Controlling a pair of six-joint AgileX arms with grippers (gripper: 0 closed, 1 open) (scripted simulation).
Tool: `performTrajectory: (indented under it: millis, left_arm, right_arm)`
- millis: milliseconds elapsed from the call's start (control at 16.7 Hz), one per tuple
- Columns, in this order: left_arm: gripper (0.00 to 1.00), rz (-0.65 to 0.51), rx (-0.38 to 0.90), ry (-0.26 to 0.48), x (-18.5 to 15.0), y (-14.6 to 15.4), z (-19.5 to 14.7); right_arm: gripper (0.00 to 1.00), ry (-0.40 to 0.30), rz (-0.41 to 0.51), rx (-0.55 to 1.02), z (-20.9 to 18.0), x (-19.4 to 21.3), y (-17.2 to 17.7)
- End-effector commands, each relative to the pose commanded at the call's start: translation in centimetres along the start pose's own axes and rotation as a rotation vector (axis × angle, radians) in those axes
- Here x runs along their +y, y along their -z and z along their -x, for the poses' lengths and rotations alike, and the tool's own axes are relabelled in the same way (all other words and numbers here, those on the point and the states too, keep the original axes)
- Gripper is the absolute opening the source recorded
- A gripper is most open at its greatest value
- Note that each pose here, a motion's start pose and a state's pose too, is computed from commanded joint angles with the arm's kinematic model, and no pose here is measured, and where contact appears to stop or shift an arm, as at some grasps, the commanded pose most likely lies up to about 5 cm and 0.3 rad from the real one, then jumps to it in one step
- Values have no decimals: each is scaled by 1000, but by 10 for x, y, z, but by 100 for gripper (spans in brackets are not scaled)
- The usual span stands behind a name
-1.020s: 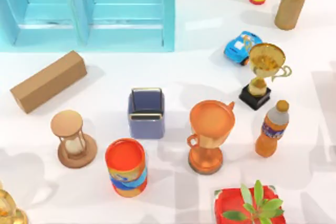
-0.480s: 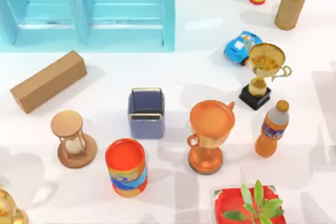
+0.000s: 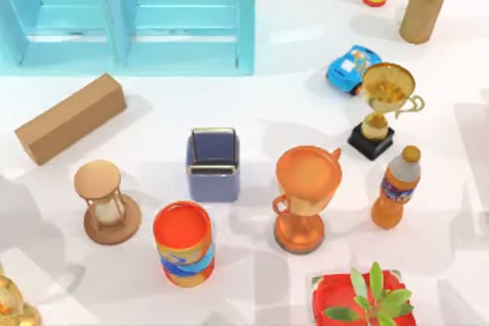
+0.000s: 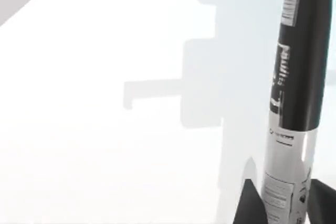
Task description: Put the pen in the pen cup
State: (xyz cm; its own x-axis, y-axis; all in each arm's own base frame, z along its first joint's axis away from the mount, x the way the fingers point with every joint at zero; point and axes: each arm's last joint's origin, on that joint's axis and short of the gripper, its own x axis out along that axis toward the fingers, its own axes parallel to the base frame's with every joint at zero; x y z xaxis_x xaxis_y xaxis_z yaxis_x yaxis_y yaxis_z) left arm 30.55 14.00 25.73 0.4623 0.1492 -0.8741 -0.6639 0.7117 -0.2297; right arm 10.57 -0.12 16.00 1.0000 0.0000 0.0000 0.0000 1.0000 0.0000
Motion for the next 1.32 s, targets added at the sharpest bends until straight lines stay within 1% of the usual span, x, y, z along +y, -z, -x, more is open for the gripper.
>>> performTrajectory:
  millis: [120,300,480,660,840,1020,1200,1320]
  left_arm:
    - [0,-102,-66,-55,-49,19,-11]
    - [0,-243,-181,-128,-121,67,-25]
    - [0,-361,-330,-177,-180,135,-31]
    - [0,-443,-527,-188,-222,211,-24]
    - [0,-459,-752,-152,-247,282,-6]
    - [0,-414,-955,-80,-257,341,17]
    - [0,-345,-1085,-5,-259,379,38]
    - [0,-311,-1128,27,-260,392,47]
  right_arm:
    - [100,0,0,0,0,0,0]
    - [100,0,0,0,0,0,0]
    - [100,0,0,0,0,0,0]
    - [100,0,0,0,0,0,0]
    - [100,0,0,0,0,0,0]
    - [100,0,0,0,0,0,0]
    - [100,0,0,0,0,0,0]
    - [100,0,0,0,0,0,0]
